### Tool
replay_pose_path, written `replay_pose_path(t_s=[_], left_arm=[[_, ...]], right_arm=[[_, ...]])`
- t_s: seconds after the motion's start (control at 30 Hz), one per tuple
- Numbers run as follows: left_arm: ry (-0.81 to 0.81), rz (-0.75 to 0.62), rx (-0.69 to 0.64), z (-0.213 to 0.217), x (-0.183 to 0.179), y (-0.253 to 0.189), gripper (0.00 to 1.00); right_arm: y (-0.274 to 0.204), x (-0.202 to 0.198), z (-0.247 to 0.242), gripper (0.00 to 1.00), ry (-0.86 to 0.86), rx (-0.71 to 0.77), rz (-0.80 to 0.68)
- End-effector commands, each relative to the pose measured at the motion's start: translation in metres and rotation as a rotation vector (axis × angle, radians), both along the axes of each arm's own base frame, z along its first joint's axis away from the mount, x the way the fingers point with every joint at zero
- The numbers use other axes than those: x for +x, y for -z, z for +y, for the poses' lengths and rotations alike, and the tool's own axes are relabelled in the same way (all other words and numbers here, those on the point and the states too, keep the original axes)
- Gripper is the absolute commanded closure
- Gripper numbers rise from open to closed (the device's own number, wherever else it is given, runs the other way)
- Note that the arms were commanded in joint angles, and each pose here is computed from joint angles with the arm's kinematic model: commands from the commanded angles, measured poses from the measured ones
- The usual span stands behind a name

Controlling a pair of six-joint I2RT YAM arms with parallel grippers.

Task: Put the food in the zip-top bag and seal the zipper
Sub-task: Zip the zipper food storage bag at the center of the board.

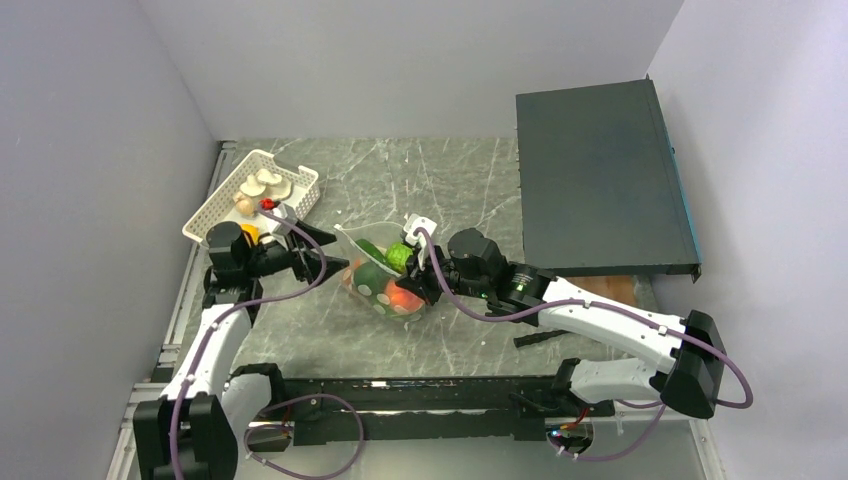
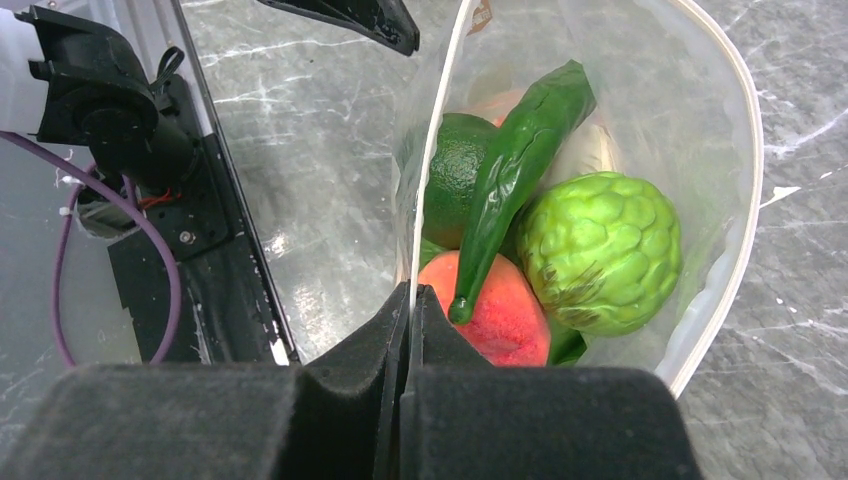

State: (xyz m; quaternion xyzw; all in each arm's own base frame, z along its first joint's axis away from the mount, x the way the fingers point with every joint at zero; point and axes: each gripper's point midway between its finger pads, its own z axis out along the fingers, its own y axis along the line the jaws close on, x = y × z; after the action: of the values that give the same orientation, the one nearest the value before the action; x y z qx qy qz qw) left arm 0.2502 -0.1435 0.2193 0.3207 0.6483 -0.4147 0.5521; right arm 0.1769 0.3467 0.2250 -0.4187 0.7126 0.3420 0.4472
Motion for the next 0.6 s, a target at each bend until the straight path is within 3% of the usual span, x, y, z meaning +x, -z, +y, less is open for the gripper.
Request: replay_pose_path(t_s=[0.0,0.1,0.3,0.57], left_arm=[[0.128,-0.107,-0.005,-0.007,-0.01,-0.022,0.21],[0.1,-0.161,-0.002,-0.006,-0.007,-0.026,0.21],[0.153,-0.115,-0.02,-0.007,0.004,-0.024,0.27],[0.125,-0.168,0.018,-0.01,0.001,-0.024,0.51]], right_arm=[[-0.019,0.002,-0.001,1.0,0.007,0.048,-0.039],[-0.02,0.002,0.002,1.0,-0.003,0.048,-0.037],[-0.018,0.004,0.007,1.0,-0.014,0.027,-0.026],[-0.015,0.007,0.007,1.0,-0.003,0.002,-0.02]])
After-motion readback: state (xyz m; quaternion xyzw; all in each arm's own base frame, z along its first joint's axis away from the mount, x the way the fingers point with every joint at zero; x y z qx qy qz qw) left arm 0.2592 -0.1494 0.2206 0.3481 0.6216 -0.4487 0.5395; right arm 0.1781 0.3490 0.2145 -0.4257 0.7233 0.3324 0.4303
